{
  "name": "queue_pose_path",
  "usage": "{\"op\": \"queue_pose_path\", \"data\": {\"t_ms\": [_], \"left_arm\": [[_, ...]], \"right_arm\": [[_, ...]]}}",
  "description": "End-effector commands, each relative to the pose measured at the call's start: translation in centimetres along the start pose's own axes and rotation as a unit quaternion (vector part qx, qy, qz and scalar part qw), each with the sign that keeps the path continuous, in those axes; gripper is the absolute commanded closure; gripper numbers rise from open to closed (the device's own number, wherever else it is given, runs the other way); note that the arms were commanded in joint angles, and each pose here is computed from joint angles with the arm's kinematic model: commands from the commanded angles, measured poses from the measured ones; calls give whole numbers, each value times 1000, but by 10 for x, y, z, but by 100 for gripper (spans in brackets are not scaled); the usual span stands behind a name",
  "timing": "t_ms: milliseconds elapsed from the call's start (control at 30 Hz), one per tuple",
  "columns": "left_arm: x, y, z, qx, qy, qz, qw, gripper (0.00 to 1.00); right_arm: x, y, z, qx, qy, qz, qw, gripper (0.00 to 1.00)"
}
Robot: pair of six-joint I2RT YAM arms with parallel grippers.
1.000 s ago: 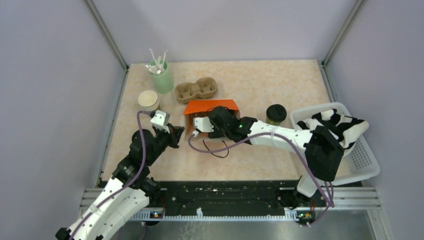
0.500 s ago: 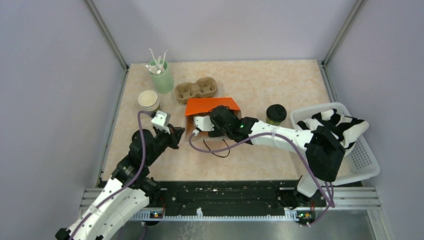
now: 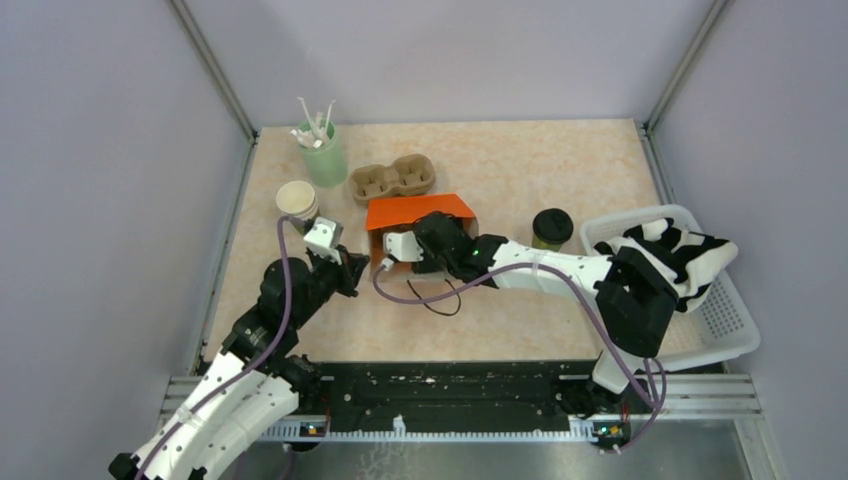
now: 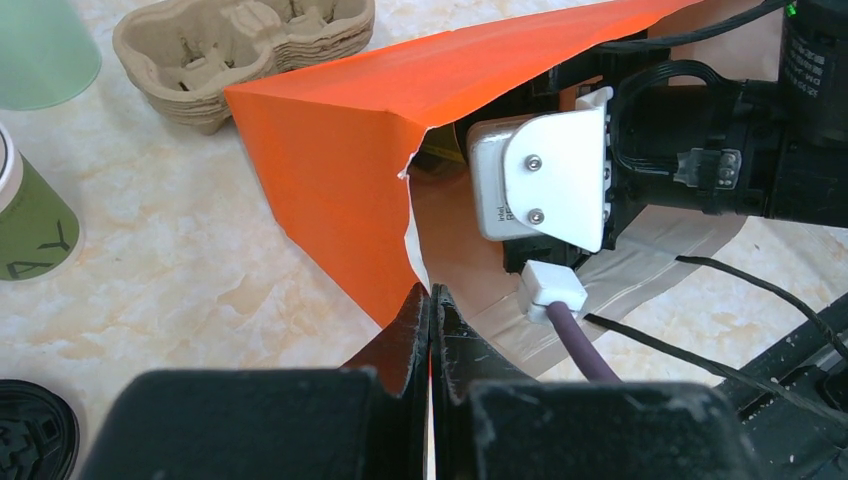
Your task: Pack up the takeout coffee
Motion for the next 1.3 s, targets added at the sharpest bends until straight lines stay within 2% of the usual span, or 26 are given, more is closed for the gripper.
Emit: {"op": "queue_pose_path", "data": {"t_ms": [0,333,500,733,967,1133,1267], "left_arm": [[30,-1,4,-5,-36,4,999,100],[55,8,12,30,-4,18,999,100],[65,10,15,41,8,38,998,100],[74,6,22,37,36,70,996,100],[70,14,24,83,88,98,988,100],[64,29,26,155,128,99,975,100],[64,31,25,164,136,98,972,100]], "right_arm": [[0,-3,-8,14,14,-11,1000,39],[12,9,23,123,29,-46,991,39],[11,34,51,217,61,-76,971,39],[12,62,83,327,117,-115,931,39],[10,83,91,367,148,-143,907,39],[8,94,82,380,167,-148,898,39],[3,109,69,374,199,-137,895,39]]}}
Point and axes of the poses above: each gripper's point midway between its finger pads, its own z axis back along the fingers, its own y axis along the line the jaws close on, x = y × z, the point moved 5 cm from there along z, back along the fingers, and after that the axes turned 15 degrees about -z, right-handed, at the moved point
